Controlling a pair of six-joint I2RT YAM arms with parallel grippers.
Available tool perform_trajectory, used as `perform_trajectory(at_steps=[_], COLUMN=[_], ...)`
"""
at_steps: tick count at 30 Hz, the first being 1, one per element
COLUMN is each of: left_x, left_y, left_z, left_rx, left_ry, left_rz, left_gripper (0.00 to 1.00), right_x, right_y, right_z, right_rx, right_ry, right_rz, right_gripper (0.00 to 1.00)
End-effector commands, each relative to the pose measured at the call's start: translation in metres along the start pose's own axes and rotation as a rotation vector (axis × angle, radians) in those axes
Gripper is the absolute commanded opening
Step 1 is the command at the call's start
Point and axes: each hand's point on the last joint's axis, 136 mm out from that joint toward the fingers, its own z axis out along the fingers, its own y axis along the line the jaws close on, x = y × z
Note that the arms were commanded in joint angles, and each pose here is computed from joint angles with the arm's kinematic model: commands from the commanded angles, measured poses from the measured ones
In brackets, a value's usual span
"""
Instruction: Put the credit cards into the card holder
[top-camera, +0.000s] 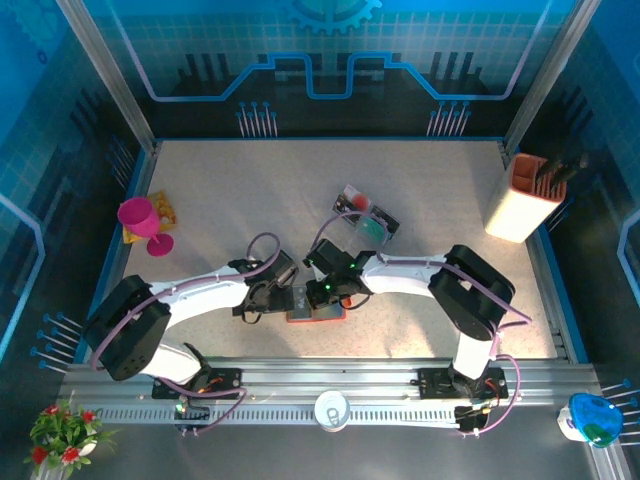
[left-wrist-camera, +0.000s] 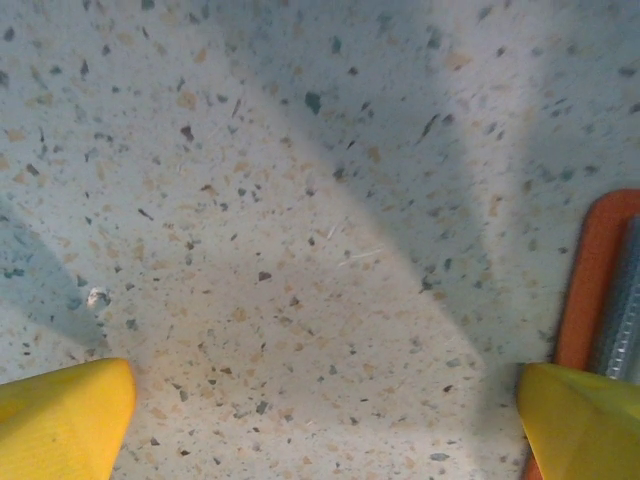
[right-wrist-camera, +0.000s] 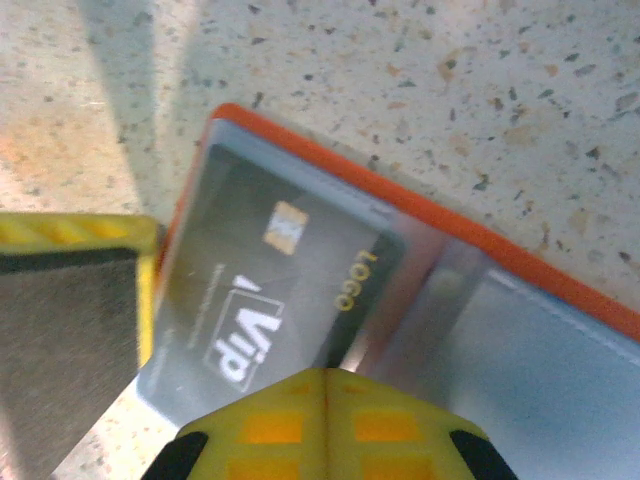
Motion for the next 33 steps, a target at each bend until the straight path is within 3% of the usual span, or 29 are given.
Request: perform_trajectory(at_steps=[1,13,20,33], left_x=[-0.018,-0.056,-0.049,-0.021], left_y=[0.002,-0.024,-0.060,-0.091], left_z=[-0.021,-0.072,-0.072,-0.046], left_rx=[0.033,0.194,0.279,0.239], left_ry=[-0.066,-0.157,-0.133,-0.066], left_rz=[-0.011,-0.028,0.012,0.127], left_gripper=[0.99,0.99,0.99,0.99], right_x=[-0.013,-0.011,-0.003,-0.005], right_y=[0.009,-0.048,-0.065,-0.059], right_z=[-0.028,-0.050,-0.044,-0.037], right_rx=[-0.061,0.022,0.036,0.001], right_ry=[-0.070,-0.119,-0.100,-0.087], right_rz=[0.008,0.068,0.093,0.097], right_gripper=[0.04,0.08,0.07,0.06])
